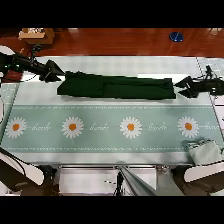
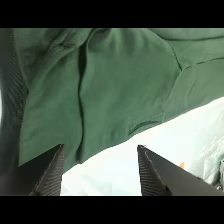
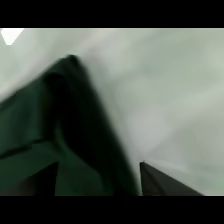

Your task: Fold the shirts.

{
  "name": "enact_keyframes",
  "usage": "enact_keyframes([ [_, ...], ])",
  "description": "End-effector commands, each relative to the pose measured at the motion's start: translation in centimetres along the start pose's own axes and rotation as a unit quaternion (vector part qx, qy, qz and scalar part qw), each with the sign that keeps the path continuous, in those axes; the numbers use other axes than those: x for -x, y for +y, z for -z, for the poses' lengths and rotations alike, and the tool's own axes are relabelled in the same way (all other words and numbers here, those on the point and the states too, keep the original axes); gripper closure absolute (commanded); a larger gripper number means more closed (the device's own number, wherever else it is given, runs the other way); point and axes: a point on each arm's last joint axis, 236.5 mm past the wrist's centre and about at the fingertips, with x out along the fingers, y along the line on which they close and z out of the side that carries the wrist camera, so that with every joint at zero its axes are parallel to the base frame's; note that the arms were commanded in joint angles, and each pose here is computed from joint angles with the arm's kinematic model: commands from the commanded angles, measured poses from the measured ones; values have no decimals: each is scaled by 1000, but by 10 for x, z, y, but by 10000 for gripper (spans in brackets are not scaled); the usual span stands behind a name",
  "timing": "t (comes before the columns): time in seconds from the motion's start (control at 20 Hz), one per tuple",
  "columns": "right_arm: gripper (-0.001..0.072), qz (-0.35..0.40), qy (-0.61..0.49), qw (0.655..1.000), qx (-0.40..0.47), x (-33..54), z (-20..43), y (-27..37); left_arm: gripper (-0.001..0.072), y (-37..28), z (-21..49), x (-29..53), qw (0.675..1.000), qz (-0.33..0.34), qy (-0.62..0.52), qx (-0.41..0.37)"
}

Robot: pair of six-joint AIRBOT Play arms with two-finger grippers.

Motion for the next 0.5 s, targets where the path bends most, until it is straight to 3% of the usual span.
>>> enact_keyframes([
  [0.0,178,-15,32,999,1,-42,21,18,191,-5,0,-4,1000,0,2,-6],
  [0.05,289,-15,29,999,13,-49,23,26,191,-6,0,-5,1000,0,3,-7],
  [0.15,677,-30,17,998,46,-51,23,49,193,-8,1,-6,1000,1,5,-9],
  [0.2,675,-40,6,997,64,-44,19,61,250,-10,1,-7,1000,4,5,-9],
  [0.3,676,-44,-20,995,91,-18,9,78,507,-25,-2,-8,999,32,-1,-8],
  [0.45,676,-49,-58,989,126,37,1,106,682,-70,-9,-13,993,106,-17,-41],
])
